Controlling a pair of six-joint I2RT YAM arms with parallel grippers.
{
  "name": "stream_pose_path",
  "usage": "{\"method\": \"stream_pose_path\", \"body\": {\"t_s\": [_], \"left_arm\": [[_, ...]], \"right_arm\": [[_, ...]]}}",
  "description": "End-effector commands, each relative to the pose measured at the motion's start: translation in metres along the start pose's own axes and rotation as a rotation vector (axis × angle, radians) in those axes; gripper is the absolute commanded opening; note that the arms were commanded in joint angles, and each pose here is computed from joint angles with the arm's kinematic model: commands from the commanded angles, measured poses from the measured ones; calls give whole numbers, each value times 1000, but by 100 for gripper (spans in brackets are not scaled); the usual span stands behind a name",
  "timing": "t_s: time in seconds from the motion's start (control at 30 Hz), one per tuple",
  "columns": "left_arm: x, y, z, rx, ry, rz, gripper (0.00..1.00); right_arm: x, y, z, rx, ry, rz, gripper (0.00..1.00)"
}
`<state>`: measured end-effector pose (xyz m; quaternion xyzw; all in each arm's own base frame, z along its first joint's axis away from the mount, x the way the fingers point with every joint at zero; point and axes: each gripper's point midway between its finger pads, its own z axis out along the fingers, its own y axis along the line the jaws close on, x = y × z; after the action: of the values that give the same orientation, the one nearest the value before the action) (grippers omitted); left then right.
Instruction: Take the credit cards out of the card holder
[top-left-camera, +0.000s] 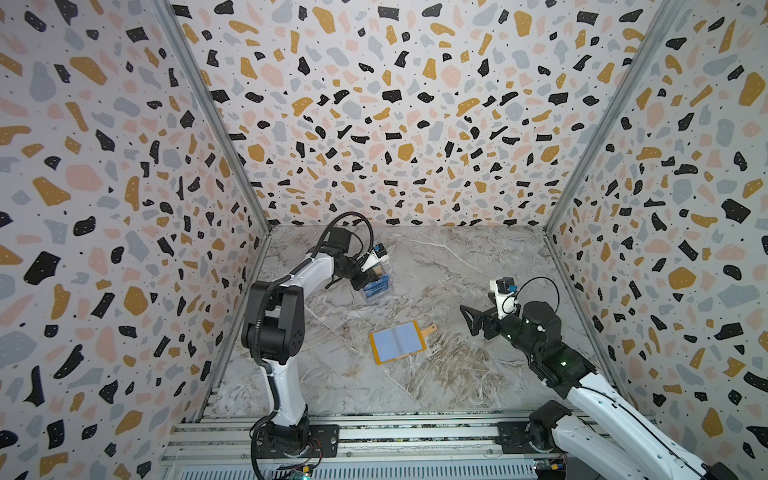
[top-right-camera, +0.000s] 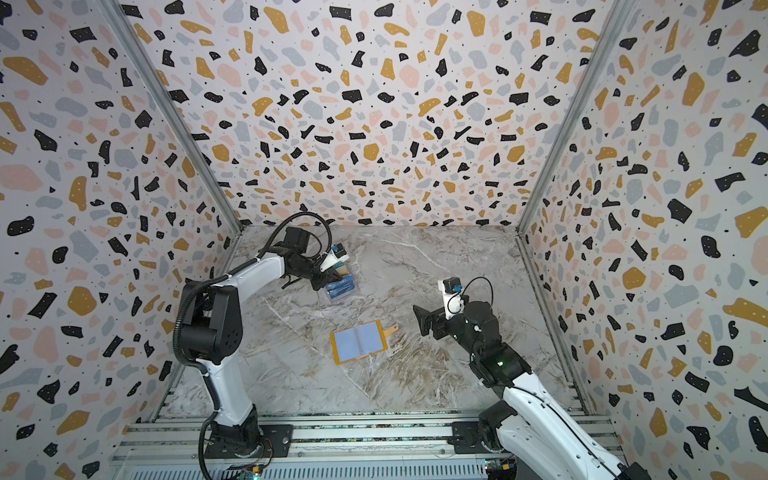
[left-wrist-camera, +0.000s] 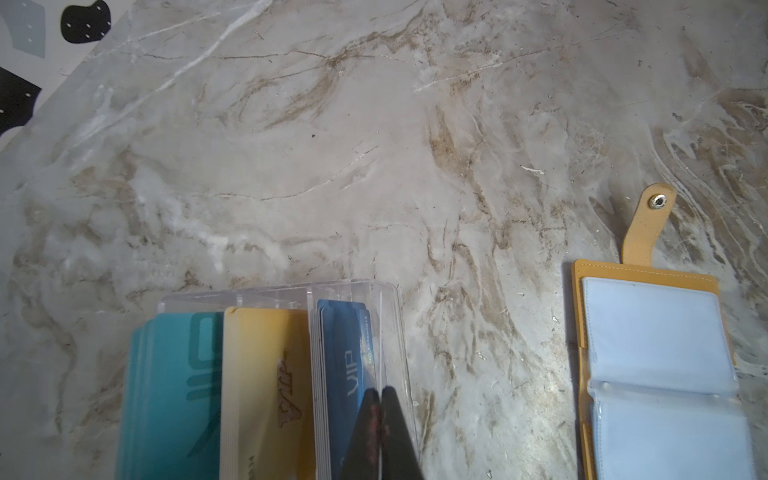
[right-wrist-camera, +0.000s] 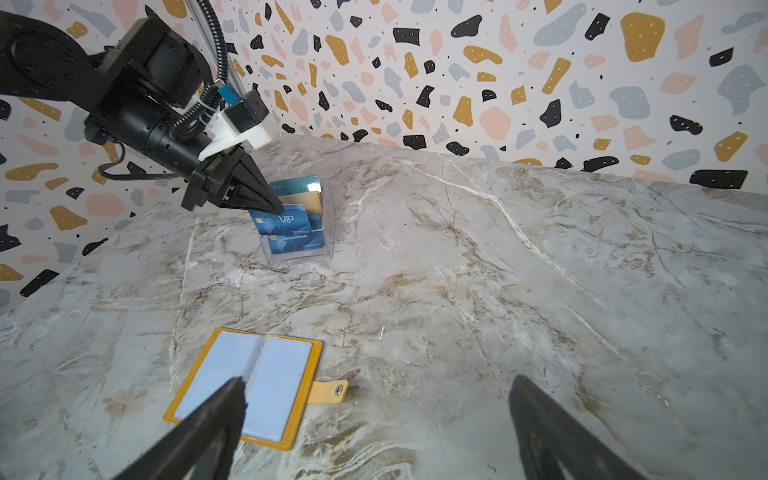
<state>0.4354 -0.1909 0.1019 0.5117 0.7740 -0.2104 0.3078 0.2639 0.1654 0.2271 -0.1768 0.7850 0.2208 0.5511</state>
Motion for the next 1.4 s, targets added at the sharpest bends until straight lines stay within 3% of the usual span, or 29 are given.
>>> {"method": "stream_pose_path", "body": {"t_s": [0.0,0.23,0.43,0.87,1.37], "left_arm": [[13,1,9,11,22,-6,0],[15,1,12,5,15,-22,0],[-3,-3,-3,15,-51,3,0],[-9,4,-24,32,-188,-51,0],[-1,14,-17,1,-165,-102,0]], "right_arm": [[-10,2,-3,-9,-32,-13,99],[-11,3,-5,-11,-38,-12,99],[-11,3,-5,-12,-39,-10,99],[-10,3,-4,-17,-41,-9,99],[-10,3,-4,-16,-43,-9,99]]}}
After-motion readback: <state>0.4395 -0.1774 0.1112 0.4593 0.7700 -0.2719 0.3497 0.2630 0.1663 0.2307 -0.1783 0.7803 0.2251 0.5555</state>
